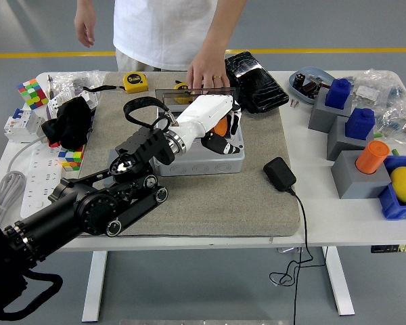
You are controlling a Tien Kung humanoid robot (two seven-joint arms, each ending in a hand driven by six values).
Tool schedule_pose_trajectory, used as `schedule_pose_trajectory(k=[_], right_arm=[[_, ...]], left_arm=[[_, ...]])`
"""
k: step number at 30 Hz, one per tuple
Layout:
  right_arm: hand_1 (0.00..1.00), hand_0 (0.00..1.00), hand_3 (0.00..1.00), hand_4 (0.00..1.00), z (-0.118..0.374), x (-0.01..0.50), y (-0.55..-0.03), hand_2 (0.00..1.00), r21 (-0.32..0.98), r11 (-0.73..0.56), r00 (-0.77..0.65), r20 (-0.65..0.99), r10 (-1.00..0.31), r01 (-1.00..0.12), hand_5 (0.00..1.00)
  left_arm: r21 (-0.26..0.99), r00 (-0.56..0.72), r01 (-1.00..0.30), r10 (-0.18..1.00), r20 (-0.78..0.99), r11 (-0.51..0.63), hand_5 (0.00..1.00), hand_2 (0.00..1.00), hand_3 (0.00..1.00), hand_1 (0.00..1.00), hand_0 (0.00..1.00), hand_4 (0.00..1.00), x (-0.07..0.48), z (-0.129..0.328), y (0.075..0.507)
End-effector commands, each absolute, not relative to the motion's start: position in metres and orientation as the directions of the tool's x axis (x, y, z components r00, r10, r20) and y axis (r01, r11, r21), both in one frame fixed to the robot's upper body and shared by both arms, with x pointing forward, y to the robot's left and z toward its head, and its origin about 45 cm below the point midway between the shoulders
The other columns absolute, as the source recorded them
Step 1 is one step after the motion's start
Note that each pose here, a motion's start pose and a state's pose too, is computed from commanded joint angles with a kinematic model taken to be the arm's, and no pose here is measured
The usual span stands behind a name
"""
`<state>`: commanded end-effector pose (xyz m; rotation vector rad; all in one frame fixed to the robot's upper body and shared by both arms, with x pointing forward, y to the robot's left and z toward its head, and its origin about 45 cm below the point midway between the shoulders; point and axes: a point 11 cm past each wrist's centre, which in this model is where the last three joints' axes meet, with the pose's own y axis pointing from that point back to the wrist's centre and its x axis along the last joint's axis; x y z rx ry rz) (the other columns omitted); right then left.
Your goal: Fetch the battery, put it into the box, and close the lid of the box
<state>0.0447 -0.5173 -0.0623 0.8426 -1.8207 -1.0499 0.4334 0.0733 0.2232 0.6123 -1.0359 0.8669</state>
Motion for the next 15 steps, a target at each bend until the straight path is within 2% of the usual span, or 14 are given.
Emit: schedule_pose_trajectory(k=[5,6,15], right_arm=[[0.6,0.544,0.542,0.919,-0.062,0.044,-0.517,0.583,0.898,0.421,-0.409,0.337,-0.848,-0.132,0.457],[0.6,0.544,0.541,0.918,-0.062,0.043,-0.517,0.582,0.898,0.421,-0.408,0.338,-0.848,-0.13,0.456],[0.6,0.545,0.541,0.918,-0.063,0.045,-0.516,0.582,0.899,0.418,-0.399,0.337,-0.853,-0.134,0.456]], left_arm=[[0.047,0.231,-0.846,0.286,0.93,0.531,0.043,0.182,0.268,0.087,0.086,0.998,0.441,0.22,0.078],[0.045,0.226,-0.847,0.282,0.932,0.529,0.067,0.204,0.321,0.126,0.132,0.998,0.443,0.22,0.079],[0.017,0.187,-0.853,0.276,0.943,0.521,0.11,0.228,0.343,0.159,0.162,0.998,0.449,0.22,0.086]])
